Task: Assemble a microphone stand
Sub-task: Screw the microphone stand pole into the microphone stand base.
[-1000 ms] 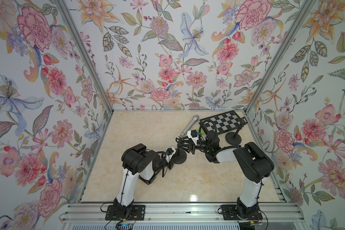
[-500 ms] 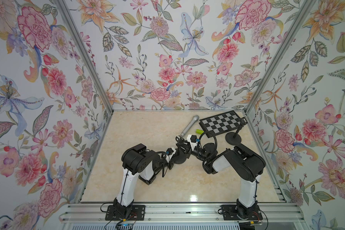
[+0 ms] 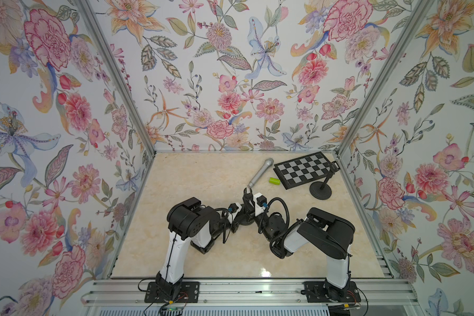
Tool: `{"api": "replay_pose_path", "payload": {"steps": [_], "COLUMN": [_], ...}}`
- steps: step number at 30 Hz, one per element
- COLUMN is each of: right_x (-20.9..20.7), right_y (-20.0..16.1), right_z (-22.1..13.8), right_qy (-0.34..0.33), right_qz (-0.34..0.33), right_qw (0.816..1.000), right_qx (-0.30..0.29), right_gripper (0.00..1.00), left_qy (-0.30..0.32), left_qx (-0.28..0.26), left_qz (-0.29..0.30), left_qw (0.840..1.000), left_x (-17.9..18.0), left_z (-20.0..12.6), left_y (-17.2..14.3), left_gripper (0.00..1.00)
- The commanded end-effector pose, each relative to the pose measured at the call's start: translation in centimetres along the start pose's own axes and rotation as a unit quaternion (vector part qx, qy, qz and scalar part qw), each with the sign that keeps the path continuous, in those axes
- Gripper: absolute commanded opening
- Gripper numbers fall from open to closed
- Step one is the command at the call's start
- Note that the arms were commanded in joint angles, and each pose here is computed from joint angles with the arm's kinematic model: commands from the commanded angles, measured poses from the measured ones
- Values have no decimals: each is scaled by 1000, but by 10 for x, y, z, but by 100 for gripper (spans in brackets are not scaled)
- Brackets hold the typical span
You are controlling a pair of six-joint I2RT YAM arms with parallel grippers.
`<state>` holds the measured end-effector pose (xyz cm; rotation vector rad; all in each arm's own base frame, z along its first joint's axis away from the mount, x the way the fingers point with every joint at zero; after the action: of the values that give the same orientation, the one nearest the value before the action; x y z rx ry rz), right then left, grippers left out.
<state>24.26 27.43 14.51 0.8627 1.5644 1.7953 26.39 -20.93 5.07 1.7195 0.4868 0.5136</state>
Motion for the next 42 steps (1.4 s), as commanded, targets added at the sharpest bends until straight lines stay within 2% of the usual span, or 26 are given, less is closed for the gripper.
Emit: {"api": "replay_pose_path", "payload": {"steps": [1, 3, 8, 11, 18, 24, 26, 30, 32, 35, 39, 41, 42], "right_x": [-8, -23, -56, -62, -66, -63, -63, -63, -64, -65, -64, -60, -59], "right_y": [1, 9, 21, 26, 32, 21, 20, 20, 20, 15, 11, 11, 9], "right_z": [-15, -17, -5, 7, 32, 40, 43, 48, 48, 46, 39, 32, 26], "right_qy": [145, 213, 349, 401, 444, 470, 476, 475, 466, 449, 393, 339, 290], "right_qz": [-38, -31, 0, 2, 30, 54, 57, 66, 66, 77, 88, 90, 88], "right_qw": [988, 976, 935, 914, 893, 877, 873, 873, 879, 887, 913, 936, 953], "right_qx": [23, 23, 54, 61, 70, 87, 88, 86, 76, 77, 62, 42, 27], "right_gripper": [53, 59, 59, 57, 50, 49, 41, 25, 23, 14, 0, 0, 0], "left_qy": [34, 29, 33, 29, 29, 32, 27, 31, 29, 28, 32, 29, 30], "left_qx": [-21, -21, -25, -24, -24, -25, -25, -26, -24, -28, -24, -25, -26], "left_qz": [7, 7, 9, 7, 7, 8, 7, 9, 6, 9, 6, 6, 7], "left_qw": [999, 999, 999, 999, 999, 999, 999, 999, 999, 999, 999, 999, 999], "left_x": [0, -1, 0, -1, -1, 0, 0, 0, -1, 0, 0, 0, 0], "left_z": [-16, -14, -15, -14, -14, -15, -13, -14, -15, -13, -15, -13, -13], "left_y": [-14, -14, -11, -13, -13, -12, -13, -11, -13, -11, -12, -13, -12], "left_gripper": [31, 31, 31, 31, 31, 31, 31, 31, 31, 31, 31, 31, 31]}}
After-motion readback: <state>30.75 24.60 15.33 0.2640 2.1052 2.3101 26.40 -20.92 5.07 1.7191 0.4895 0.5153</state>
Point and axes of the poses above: each gripper's point midway between its finger pads, its own z axis out along the fingers, its own x axis along the line the jaws close on, y = z × x, the point moved 9 cm from there along -z, back along the fingers, and after that the axes turned 4 degrees about z, right-handed, at the moved point
